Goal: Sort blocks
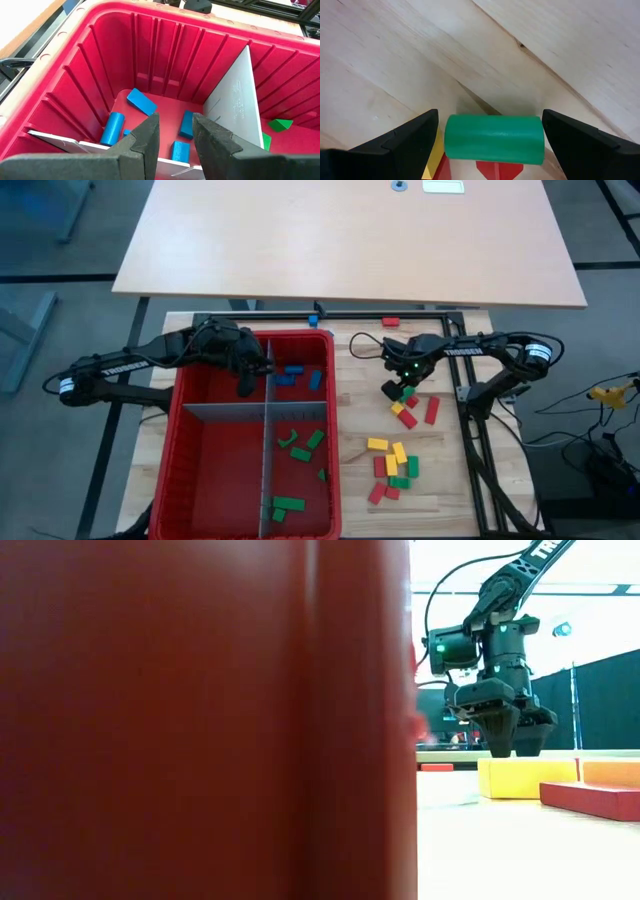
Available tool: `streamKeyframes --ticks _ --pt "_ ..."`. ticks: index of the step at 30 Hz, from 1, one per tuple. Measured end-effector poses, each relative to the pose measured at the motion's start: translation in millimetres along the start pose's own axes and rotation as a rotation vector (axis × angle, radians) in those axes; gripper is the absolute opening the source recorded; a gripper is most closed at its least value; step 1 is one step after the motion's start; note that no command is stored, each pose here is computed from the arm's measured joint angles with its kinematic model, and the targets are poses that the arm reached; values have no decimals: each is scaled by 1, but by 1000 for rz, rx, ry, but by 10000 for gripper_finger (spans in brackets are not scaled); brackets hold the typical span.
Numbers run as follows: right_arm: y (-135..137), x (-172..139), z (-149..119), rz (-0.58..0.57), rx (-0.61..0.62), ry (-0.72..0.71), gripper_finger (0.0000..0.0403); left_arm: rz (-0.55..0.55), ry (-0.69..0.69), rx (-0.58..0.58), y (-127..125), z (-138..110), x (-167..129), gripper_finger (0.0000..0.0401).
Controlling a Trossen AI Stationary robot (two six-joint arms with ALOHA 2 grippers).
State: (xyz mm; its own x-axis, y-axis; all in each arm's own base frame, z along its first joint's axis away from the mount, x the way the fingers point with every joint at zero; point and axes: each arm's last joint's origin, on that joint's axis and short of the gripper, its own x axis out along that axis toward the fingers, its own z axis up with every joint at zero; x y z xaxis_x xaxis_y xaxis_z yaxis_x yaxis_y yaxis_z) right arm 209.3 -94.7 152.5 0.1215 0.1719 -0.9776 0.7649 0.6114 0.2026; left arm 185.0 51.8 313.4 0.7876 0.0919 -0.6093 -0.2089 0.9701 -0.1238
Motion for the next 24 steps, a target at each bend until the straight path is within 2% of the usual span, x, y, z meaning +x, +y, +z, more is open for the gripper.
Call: streamKeyframes --ticks 24 --pt "-1 0 -3 -15 23 31 340 0 1 -1 0 0 0 103"
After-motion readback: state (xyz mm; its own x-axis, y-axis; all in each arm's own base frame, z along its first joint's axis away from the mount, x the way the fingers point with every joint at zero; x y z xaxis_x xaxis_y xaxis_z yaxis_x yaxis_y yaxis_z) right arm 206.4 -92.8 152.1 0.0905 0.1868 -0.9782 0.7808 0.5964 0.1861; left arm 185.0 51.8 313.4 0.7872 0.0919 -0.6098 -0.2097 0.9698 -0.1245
